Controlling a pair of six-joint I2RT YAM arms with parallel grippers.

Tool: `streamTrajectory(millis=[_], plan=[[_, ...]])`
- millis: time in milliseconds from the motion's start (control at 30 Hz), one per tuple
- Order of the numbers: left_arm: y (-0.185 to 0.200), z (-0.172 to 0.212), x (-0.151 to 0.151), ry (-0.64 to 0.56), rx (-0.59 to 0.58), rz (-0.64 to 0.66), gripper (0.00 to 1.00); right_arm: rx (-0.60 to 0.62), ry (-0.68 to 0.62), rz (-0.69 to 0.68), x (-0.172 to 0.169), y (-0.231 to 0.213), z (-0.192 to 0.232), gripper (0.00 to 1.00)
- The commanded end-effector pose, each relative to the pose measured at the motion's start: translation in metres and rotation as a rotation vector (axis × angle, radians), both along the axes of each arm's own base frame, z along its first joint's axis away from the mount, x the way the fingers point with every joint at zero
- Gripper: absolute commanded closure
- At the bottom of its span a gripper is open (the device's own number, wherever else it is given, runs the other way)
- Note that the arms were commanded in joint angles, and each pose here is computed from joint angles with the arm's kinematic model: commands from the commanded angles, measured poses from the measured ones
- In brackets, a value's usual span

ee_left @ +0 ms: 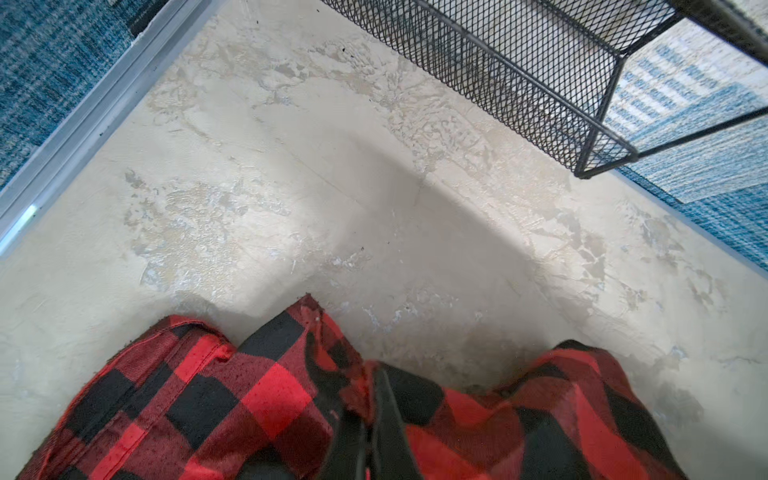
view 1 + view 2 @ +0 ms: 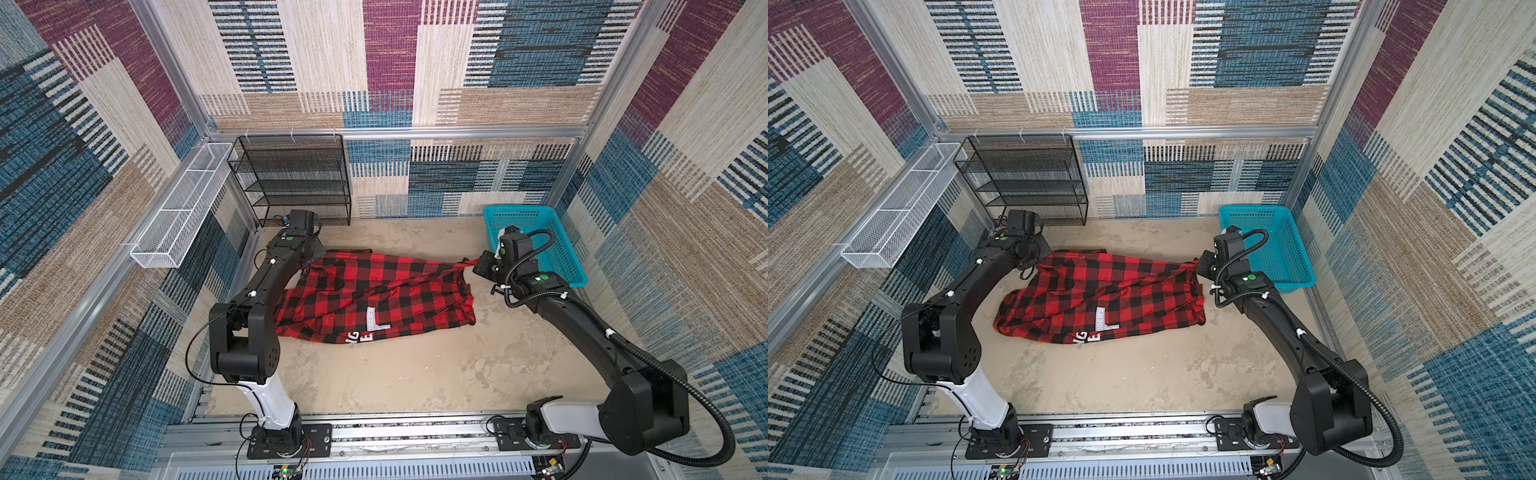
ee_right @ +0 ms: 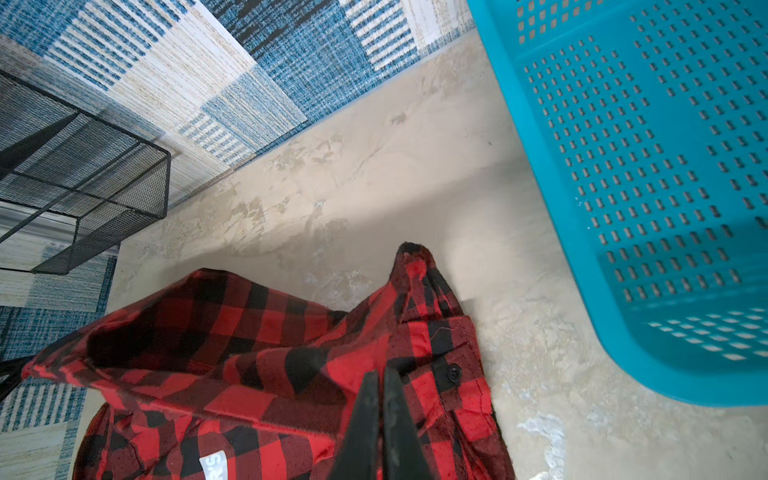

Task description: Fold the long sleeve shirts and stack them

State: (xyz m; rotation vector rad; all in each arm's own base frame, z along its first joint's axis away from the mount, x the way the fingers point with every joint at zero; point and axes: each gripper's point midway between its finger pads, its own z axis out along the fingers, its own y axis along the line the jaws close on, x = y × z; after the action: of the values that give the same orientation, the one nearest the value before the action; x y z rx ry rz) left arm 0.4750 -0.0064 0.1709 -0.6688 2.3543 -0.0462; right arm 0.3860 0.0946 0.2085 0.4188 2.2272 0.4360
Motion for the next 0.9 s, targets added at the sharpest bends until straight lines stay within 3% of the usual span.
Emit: streamTrajectory(millis=[0,467,633,867], plan=[[0.007,0.010,0.007,-0.044,0.024,0.002,1.00,-0.030,0.005,-0.032,-0.004,-0.011,-0.004,1.00],[-0.006,0.026,-0.014,-0.081,-0.040,-0.077,1.00,-0.029,-0.022,0.045,0.019,0.005,-0.019,1.00],[-0.004,0.043,-0.022,-0.126,0.018,-0.129,1.00,-0.018,-0.071,0.082,0.037,0.015,-0.016,1.00],[0.009,0.030,-0.012,-0.150,0.122,-0.131,1.00,-0.027,-0.153,0.077,0.078,0.022,-0.005,1.00]])
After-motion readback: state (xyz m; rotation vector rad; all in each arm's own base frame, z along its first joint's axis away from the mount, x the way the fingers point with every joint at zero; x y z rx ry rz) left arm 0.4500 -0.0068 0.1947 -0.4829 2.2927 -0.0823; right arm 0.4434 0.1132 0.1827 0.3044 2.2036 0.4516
